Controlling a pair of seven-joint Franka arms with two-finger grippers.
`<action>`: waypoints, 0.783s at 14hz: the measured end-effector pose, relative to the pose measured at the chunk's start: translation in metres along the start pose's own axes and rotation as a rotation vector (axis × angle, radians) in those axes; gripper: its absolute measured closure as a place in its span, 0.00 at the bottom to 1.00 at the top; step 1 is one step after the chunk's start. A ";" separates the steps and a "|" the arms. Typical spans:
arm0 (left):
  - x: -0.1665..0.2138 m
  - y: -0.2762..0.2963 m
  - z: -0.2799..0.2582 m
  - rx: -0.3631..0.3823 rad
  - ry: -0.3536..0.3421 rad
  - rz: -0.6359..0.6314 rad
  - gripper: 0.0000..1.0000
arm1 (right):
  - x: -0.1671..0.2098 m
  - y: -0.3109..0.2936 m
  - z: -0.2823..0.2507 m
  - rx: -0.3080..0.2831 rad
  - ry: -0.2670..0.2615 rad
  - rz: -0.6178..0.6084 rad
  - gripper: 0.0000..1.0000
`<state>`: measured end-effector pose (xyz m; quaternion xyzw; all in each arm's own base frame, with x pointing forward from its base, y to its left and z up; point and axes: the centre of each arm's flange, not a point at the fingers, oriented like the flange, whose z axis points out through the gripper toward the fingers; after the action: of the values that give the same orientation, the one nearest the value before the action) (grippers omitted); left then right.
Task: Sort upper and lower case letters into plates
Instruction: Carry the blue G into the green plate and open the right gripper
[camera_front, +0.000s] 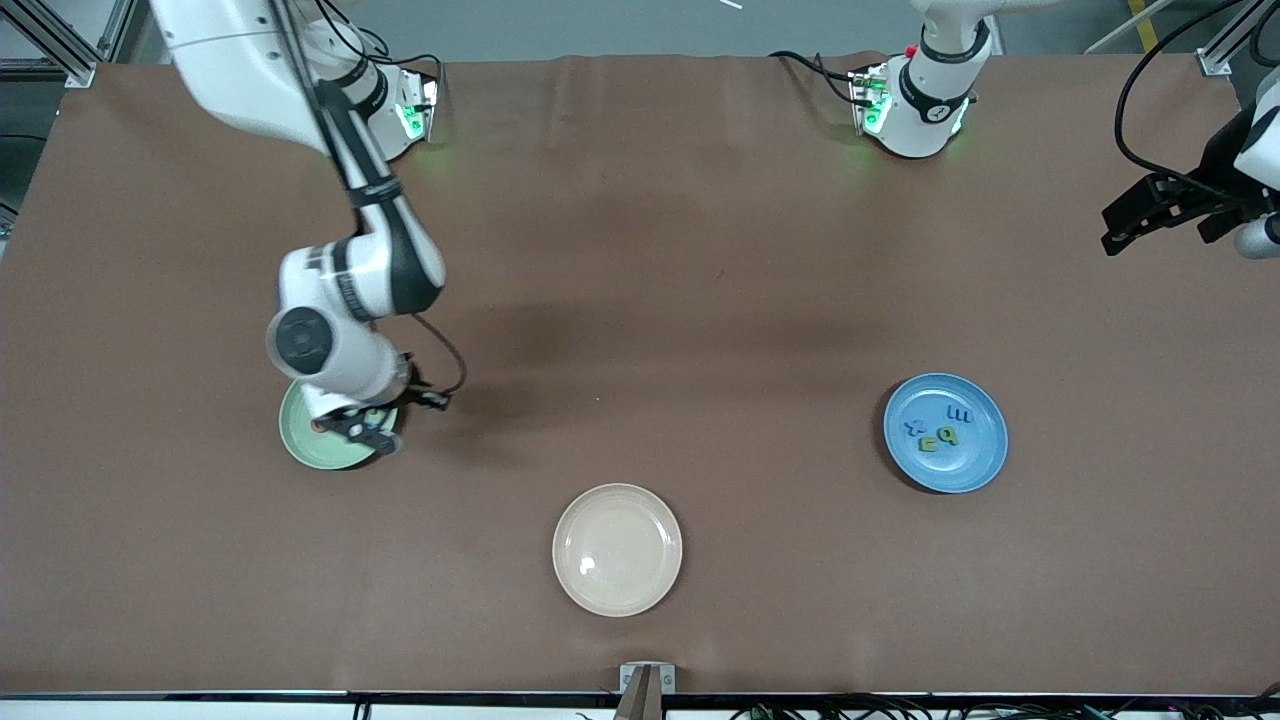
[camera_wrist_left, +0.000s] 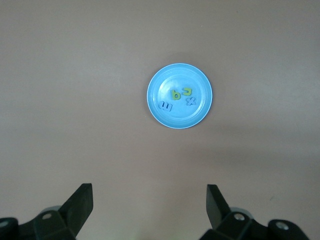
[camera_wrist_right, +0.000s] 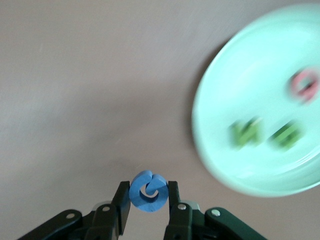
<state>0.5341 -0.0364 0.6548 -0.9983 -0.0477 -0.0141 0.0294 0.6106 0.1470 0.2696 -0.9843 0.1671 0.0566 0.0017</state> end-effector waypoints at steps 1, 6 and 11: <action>0.000 0.000 0.000 0.000 0.000 0.004 0.00 | 0.016 0.021 -0.008 0.000 0.007 -0.036 0.65; 0.000 0.000 0.002 0.001 -0.004 0.007 0.00 | 0.061 0.105 0.012 -0.022 0.015 -0.120 0.65; 0.002 -0.011 0.003 0.001 -0.006 -0.013 0.00 | 0.072 0.120 0.051 -0.040 0.013 -0.126 0.65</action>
<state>0.5347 -0.0252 0.6527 -0.9980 -0.0544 -0.0115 0.0294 0.6331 0.0106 0.2131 -0.9931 0.1036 0.0535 -0.0153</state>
